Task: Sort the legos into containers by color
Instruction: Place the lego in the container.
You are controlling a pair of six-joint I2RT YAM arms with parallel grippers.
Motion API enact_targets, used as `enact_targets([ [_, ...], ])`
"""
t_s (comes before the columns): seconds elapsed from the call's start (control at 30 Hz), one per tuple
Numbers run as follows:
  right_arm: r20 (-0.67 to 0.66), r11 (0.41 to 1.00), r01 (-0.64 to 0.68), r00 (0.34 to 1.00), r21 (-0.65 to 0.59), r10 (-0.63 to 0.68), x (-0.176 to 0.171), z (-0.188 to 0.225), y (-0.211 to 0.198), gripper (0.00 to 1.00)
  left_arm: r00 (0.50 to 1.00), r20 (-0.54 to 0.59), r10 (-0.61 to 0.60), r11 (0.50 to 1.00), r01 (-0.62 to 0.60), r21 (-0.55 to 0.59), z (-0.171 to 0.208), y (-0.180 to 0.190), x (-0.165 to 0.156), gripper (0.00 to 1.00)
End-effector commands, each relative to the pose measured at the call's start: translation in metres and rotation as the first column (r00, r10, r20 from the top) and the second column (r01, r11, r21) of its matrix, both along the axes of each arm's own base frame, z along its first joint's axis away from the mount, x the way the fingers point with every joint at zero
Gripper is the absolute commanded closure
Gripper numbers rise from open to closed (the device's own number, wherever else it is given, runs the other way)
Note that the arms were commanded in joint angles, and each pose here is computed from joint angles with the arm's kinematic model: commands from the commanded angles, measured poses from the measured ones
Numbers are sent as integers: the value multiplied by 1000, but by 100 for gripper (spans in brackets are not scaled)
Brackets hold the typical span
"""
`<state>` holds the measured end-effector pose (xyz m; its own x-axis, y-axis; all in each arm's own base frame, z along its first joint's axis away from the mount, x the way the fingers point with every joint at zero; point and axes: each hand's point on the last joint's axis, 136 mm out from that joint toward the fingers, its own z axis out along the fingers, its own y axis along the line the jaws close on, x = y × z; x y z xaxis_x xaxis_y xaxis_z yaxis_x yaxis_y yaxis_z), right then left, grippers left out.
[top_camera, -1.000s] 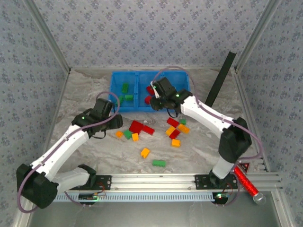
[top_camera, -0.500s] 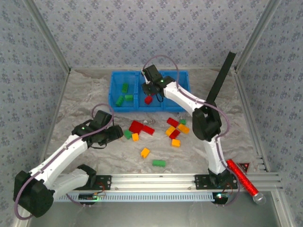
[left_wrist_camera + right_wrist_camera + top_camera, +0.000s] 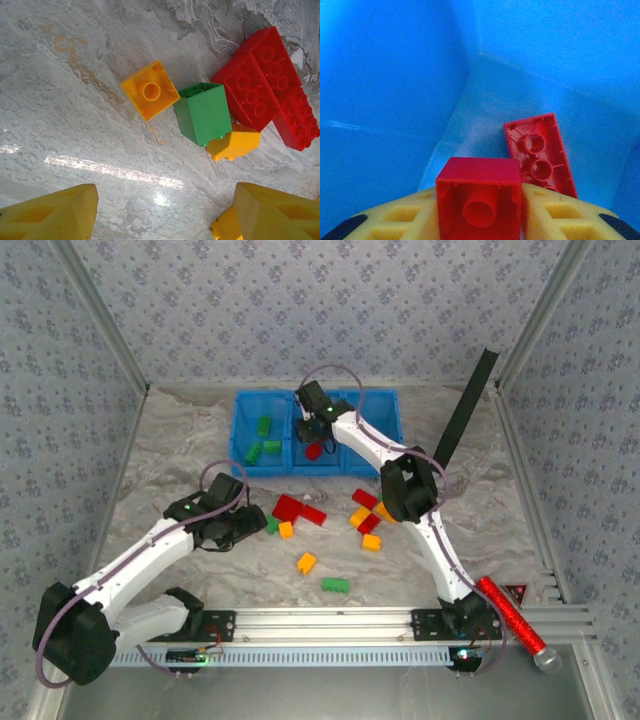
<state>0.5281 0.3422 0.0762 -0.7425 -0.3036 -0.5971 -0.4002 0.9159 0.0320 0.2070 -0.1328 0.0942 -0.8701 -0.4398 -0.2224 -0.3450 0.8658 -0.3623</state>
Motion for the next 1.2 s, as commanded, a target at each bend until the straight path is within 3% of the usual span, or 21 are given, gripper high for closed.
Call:
enact_targets([
  [0.0, -29, 1000, 12, 1000, 18, -11, 3, 0, -5, 54, 1000, 3, 22, 999, -22, -26, 3, -5, 3, 27],
  [0.2, -23, 999, 0, 1000, 50, 1, -1, 11, -4, 47, 999, 6, 42, 999, -42, -27, -4, -9, 9, 27],
  [0.8, 139, 993, -60, 989, 101, 46, -38, 117, -24, 49, 997, 1, 79, 996, -79, 31, -28, -34, 36, 26],
  [1.17, 151, 994, -44, 988, 97, 29, -60, 121, -49, 51, 996, 3, 89, 995, -89, 48, -38, -38, 44, 28],
])
